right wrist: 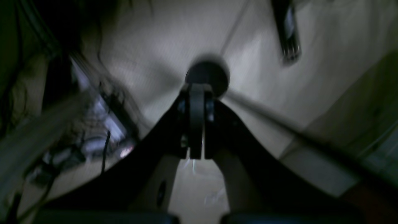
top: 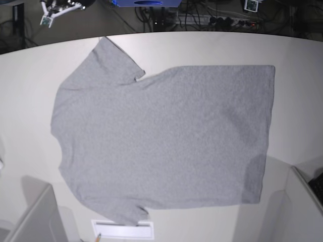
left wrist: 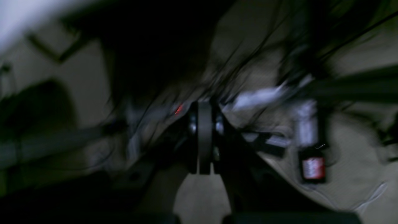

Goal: Fold the T-shirt properly

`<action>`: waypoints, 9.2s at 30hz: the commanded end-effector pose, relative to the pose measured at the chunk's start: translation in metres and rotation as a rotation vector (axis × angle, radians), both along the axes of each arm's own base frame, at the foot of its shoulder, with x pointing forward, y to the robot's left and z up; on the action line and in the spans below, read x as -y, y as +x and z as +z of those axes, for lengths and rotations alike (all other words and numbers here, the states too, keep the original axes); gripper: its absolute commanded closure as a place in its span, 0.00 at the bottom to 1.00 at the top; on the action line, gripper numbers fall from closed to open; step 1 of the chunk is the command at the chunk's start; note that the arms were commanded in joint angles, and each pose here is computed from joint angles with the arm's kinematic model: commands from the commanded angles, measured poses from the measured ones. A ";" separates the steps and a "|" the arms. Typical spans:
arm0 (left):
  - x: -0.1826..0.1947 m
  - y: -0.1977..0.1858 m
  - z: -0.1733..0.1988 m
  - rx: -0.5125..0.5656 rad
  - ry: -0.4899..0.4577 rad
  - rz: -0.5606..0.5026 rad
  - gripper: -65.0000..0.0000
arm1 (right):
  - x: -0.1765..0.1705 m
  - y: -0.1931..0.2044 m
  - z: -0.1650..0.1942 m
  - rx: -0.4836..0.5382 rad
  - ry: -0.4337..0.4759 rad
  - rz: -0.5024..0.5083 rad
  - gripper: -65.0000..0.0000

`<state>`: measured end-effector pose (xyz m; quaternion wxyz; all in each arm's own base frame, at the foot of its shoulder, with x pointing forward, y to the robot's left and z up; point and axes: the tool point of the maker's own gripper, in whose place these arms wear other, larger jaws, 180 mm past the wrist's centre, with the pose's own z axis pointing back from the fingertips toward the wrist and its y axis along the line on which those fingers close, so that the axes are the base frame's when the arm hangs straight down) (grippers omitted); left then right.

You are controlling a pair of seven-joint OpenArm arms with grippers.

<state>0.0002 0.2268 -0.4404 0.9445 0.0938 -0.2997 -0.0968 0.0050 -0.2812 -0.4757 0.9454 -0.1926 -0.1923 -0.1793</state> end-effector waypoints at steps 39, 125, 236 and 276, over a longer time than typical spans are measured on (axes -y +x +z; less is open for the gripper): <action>-0.042 0.102 0.111 0.496 -0.435 0.406 0.48 | -0.004 0.196 0.054 0.435 0.687 -0.149 0.35; -0.057 0.171 0.100 0.360 -0.548 0.326 1.00 | -0.086 0.189 0.080 0.295 0.712 0.148 1.00; -0.058 0.361 0.091 0.362 -0.848 0.553 1.00 | -0.107 0.441 0.105 0.351 0.940 0.091 1.00; -0.100 0.265 0.055 0.403 -0.876 0.810 0.32 | -0.031 0.266 0.095 0.614 0.738 -0.277 0.53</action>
